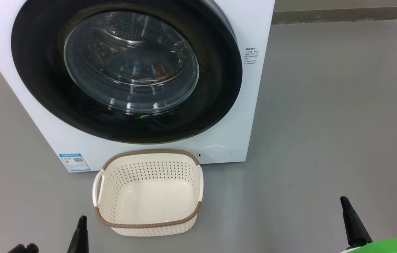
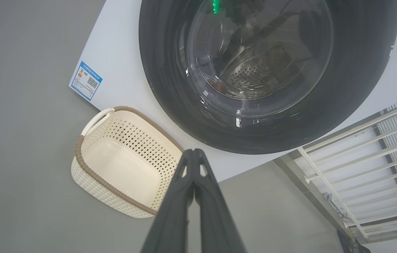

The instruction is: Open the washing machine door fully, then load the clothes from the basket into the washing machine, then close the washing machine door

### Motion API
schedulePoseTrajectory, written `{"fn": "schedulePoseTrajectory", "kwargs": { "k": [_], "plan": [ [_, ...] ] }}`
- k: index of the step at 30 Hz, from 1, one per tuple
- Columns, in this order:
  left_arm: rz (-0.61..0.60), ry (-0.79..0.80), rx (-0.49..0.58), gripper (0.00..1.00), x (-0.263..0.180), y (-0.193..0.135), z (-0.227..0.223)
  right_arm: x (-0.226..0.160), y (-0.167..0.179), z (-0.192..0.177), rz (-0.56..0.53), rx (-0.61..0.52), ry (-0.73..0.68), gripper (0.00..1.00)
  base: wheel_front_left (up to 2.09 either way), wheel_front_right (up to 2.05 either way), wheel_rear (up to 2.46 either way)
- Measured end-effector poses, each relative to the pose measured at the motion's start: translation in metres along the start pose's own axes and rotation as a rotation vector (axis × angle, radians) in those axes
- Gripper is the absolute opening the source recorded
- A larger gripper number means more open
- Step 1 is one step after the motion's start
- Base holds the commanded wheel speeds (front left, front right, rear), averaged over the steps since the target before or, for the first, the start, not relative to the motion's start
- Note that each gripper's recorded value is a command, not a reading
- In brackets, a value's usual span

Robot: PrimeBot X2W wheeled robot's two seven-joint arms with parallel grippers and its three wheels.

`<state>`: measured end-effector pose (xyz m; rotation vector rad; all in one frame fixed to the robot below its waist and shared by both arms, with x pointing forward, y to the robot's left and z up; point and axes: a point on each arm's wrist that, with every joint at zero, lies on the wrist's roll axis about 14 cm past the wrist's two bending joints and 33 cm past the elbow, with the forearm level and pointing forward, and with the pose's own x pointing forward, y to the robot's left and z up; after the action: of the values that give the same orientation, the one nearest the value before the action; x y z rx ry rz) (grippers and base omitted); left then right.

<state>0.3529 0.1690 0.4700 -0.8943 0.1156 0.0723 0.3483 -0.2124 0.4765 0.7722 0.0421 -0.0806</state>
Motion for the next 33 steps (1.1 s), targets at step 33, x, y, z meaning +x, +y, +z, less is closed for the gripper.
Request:
{"fn": "schedulePoseTrajectory", "kwargs": {
  "k": [33],
  "plan": [
    [-0.012, 0.026, -0.347, 0.00, 0.012, 0.001, 0.008, 0.014, 0.002, 0.001, -0.015, 0.409, 0.012, 0.00, 0.00, 0.00, 0.00]
  ]
}}
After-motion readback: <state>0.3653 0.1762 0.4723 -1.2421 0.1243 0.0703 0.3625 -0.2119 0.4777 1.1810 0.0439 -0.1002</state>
